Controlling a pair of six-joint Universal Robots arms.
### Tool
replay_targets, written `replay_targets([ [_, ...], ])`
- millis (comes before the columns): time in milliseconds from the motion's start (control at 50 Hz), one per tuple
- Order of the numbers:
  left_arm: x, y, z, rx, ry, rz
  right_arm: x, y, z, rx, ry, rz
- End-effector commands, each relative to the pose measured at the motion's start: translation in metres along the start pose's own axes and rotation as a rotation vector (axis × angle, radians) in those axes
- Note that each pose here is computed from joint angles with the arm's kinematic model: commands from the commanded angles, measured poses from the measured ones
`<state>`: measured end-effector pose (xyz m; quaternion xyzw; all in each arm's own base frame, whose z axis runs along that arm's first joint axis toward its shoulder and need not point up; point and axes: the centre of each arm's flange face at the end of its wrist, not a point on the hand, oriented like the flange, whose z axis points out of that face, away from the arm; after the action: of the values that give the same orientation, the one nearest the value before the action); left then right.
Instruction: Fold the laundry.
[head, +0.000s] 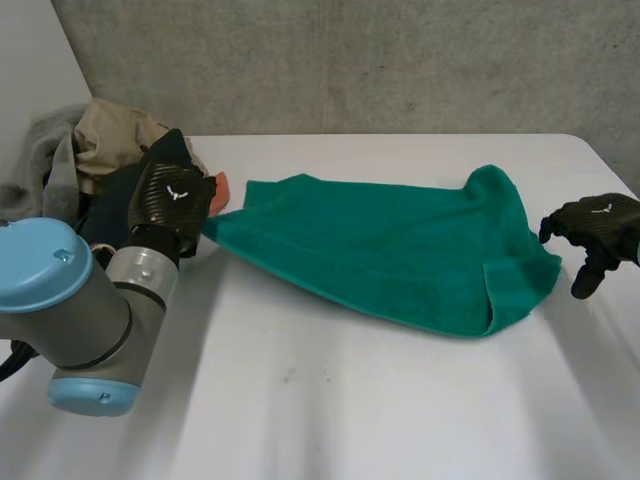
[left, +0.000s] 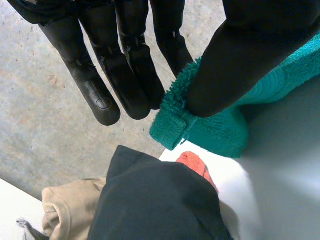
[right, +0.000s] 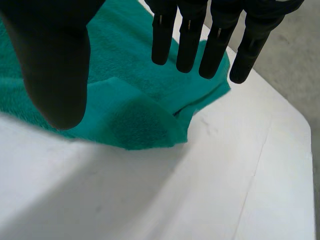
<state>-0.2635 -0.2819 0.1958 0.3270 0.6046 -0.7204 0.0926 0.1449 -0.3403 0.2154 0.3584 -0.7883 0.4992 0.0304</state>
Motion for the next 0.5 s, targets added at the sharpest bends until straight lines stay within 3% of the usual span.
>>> replay_targets([
  [20, 0.002, 0.005, 0.000, -0.022, 0.011, -0.034, -0.002, -0.004, -0.001, 0.092, -0.071, -0.251],
  [240, -0.001, 0.009, 0.001, -0.030, 0.004, -0.035, -0.031, -0.010, 0.045, 0.129, -0.165, -0.318],
  [500, -0.001, 0.011, 0.000, -0.037, 0.005, -0.035, -0.047, 0.003, 0.092, 0.067, -0.153, -0.353],
])
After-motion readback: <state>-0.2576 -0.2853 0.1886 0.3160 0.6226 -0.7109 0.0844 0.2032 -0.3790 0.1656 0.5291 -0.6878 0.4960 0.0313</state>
